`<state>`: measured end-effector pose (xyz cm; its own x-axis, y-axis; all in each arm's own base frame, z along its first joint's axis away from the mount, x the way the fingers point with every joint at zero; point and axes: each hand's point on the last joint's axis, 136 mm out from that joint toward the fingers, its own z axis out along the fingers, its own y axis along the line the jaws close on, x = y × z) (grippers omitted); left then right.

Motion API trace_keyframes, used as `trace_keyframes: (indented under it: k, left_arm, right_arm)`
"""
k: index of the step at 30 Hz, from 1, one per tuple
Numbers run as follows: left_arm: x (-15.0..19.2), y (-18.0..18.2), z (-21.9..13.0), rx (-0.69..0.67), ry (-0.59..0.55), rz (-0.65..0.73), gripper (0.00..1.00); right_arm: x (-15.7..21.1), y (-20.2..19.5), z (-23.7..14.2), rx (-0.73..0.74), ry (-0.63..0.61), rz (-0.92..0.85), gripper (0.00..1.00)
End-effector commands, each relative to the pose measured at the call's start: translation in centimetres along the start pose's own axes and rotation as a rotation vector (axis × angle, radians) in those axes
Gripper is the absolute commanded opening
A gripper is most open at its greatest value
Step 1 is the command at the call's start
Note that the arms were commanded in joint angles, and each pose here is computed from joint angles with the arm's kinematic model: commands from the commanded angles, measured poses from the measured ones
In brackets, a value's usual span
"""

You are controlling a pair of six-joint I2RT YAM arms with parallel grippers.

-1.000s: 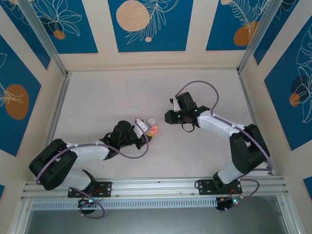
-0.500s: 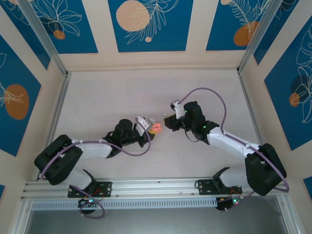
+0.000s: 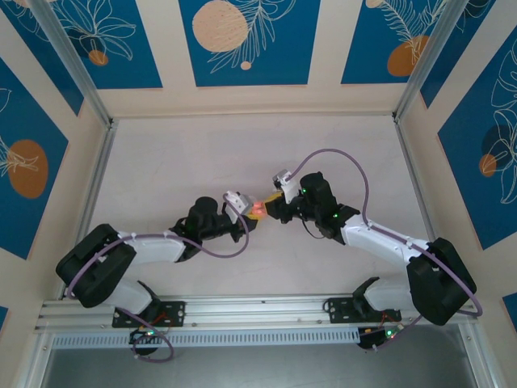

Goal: Insert the wireless bluetooth earbuds into the charging case

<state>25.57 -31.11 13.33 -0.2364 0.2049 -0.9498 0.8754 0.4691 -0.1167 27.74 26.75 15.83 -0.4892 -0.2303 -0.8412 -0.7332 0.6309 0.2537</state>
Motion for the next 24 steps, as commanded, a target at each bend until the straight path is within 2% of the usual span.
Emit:
trace_keyframes:
  k: [1,20,24]
  left_arm:
    - [-2.7,0.1,-0.5,0.0,-0.085,0.011,0.12]
    - [-4.1,0.1,-1.0,-0.01,-0.137,0.017,0.12]
    - [-4.3,0.1,-1.0,-0.014,-0.14,0.025,0.12]
  right_arm:
    - [-0.8,0.4,-0.6,0.001,-0.032,-0.063,0.22]
    - [-0.2,0.2,-1.0,0.052,-0.013,-0.127,0.22]
    - [-0.3,1.3,-1.0,-0.008,-0.015,-0.123,0.28]
